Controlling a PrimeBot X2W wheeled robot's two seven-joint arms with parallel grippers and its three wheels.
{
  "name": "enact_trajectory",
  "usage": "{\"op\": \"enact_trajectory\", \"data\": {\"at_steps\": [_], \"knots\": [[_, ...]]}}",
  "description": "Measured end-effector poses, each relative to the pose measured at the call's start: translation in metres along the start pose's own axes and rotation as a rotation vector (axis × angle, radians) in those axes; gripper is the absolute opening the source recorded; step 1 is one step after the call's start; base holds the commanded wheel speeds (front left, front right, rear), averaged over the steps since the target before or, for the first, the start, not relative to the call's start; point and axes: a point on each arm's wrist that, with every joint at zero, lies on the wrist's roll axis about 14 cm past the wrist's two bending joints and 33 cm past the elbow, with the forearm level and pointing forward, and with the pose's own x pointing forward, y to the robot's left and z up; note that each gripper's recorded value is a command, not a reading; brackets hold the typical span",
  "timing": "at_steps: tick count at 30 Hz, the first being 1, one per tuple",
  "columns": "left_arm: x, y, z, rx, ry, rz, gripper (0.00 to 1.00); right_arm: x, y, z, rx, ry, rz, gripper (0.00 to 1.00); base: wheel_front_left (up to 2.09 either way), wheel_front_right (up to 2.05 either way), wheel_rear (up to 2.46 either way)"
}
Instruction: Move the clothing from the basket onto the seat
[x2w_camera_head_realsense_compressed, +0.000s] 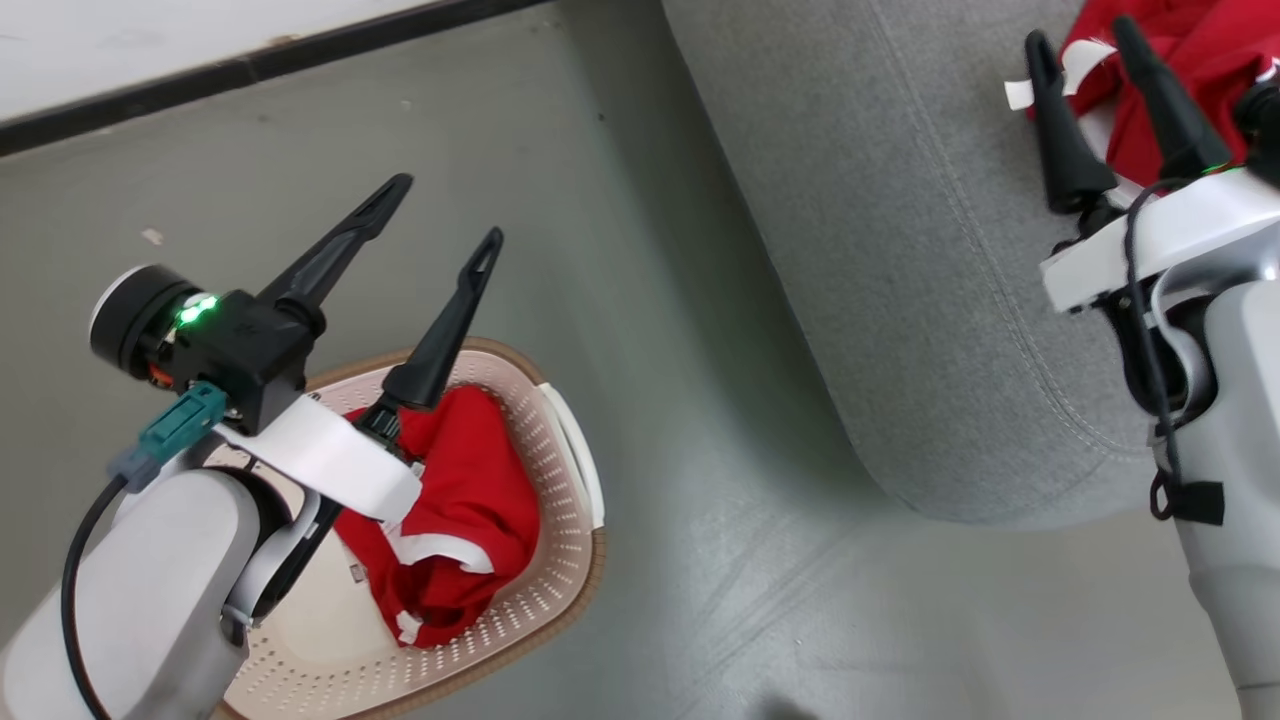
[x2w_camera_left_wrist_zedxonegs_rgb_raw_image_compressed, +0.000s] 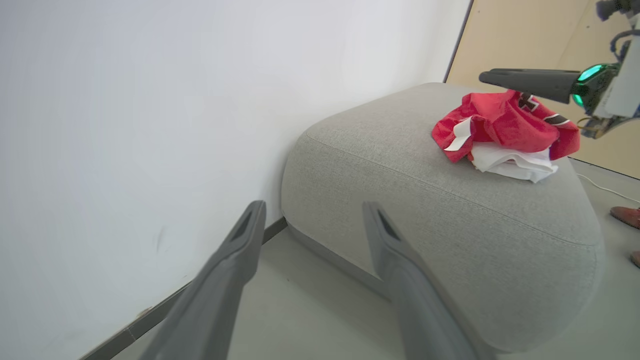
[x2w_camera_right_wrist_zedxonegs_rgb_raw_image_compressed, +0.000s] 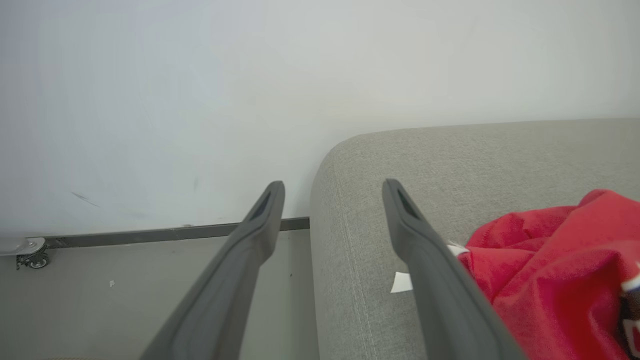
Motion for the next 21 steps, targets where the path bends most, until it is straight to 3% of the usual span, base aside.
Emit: {"op": "enact_trajectory", "data": {"at_steps": [21], "knots": [[-0.094,0.068,0.041,0.022,-0.111,0.437,1.0,-0.009,0.101,0.01,0.025,-0.063,0.3,1.0,0.0,0.0,0.0]]}}
